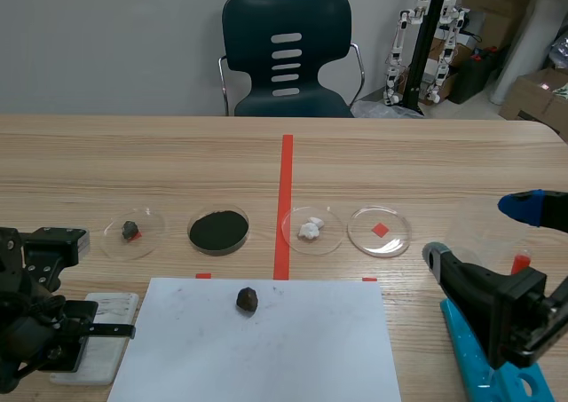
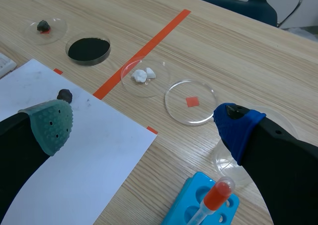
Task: Rub the mineral on the streak plate below the first streak
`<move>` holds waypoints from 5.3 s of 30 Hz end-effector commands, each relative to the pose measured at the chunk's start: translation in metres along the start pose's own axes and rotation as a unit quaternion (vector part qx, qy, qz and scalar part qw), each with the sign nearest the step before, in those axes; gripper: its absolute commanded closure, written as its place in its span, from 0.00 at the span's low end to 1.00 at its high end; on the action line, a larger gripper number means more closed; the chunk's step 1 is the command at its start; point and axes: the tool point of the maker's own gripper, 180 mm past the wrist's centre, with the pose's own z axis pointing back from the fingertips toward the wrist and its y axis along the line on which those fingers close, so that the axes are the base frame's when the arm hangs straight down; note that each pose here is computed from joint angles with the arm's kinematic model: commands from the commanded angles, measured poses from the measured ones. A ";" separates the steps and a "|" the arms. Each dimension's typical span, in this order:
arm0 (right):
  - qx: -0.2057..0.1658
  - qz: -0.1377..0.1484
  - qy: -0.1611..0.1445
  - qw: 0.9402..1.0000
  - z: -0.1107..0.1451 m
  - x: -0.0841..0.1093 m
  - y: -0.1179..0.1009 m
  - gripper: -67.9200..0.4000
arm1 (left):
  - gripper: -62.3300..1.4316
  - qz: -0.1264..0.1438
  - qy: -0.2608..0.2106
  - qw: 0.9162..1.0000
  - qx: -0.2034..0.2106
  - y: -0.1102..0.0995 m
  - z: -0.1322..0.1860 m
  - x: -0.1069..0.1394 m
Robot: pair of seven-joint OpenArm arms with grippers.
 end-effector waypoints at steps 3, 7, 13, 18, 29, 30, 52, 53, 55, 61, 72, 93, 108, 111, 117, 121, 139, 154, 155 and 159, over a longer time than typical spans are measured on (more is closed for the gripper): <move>0.001 0.003 -0.020 1.000 0.000 0.012 0.000 0.13 | 0.77 -0.004 0.005 0.998 -0.056 -0.018 -0.002 -0.007; 0.001 0.003 -0.020 1.000 0.000 0.012 0.000 0.13 | 0.77 -0.001 0.001 0.991 -0.132 -0.045 0.002 -0.009; 0.001 0.003 -0.020 1.000 0.000 0.012 0.000 0.13 | 0.77 -0.009 -0.001 0.983 -0.182 -0.063 0.008 -0.009; 0.001 0.003 -0.020 1.000 0.000 0.012 0.000 0.13 | 0.77 -0.016 -0.002 0.984 -0.178 -0.061 0.007 -0.009; 0.001 0.003 -0.020 1.000 0.000 0.012 0.000 0.13 | 0.77 0.012 -0.007 1.000 -0.023 -0.006 -0.004 -0.006; 0.001 0.003 -0.020 1.000 0.000 0.012 0.000 0.13 | 0.77 0.013 -0.007 1.000 -0.020 -0.005 -0.004 -0.006; 0.001 0.003 -0.020 1.000 0.000 0.012 0.000 0.13 | 0.77 0.002 -0.029 0.995 -0.098 -0.033 0.013 -0.002; 0.001 0.003 -0.020 1.000 0.000 0.012 0.000 0.13 | 0.77 0.000 -0.033 0.995 -0.098 -0.032 0.015 -0.001; 0.001 0.003 -0.020 1.000 0.000 0.012 0.000 0.13 | 0.77 -0.001 -0.040 0.995 -0.096 -0.031 0.019 0.002; 0.001 0.003 -0.020 1.000 0.000 0.012 0.000 0.13 | 0.77 0.001 -0.048 0.995 -0.083 -0.024 0.022 0.006; 0.001 0.003 -0.020 1.000 0.000 0.012 0.000 0.13 | 0.77 0.000 -0.050 0.998 -0.027 0.002 0.021 0.009; 0.001 0.003 -0.020 1.000 0.000 0.012 0.000 0.13 | 0.77 -0.016 -0.022 0.998 -0.055 -0.004 0.004 0.006; 0.001 0.003 -0.020 1.000 0.000 0.012 0.000 0.13 | 0.77 -0.020 -0.015 0.989 -0.145 -0.043 0.009 0.001; 0.001 0.003 -0.020 1.000 0.000 0.012 0.000 0.13 | 0.77 -0.026 -0.018 0.992 -0.121 -0.034 0.007 0.002; 0.001 0.003 -0.020 1.000 0.000 0.012 0.000 0.13 | 0.77 -0.011 -0.023 1.000 -0.010 0.005 0.002 0.005; 0.001 0.003 -0.020 1.000 0.000 0.012 0.000 0.13 | 0.77 -0.009 -0.027 0.999 0.024 0.018 0.002 0.006; 0.001 0.003 -0.020 1.000 0.000 0.012 0.000 0.13 | 0.77 -0.030 -0.025 0.992 -0.123 -0.035 0.007 0.004; 0.001 0.003 -0.020 1.000 0.000 0.012 0.000 0.13 | 0.77 -0.005 -0.011 0.999 0.040 0.024 0.002 0.001; 0.001 0.003 -0.020 1.000 0.000 0.012 0.000 0.13 | 0.77 -0.005 -0.011 0.999 0.038 0.023 0.002 0.001; 0.001 0.003 -0.020 1.000 0.000 0.012 0.000 0.13 | 0.77 -0.015 -0.010 0.999 -0.037 -0.004 0.002 -0.001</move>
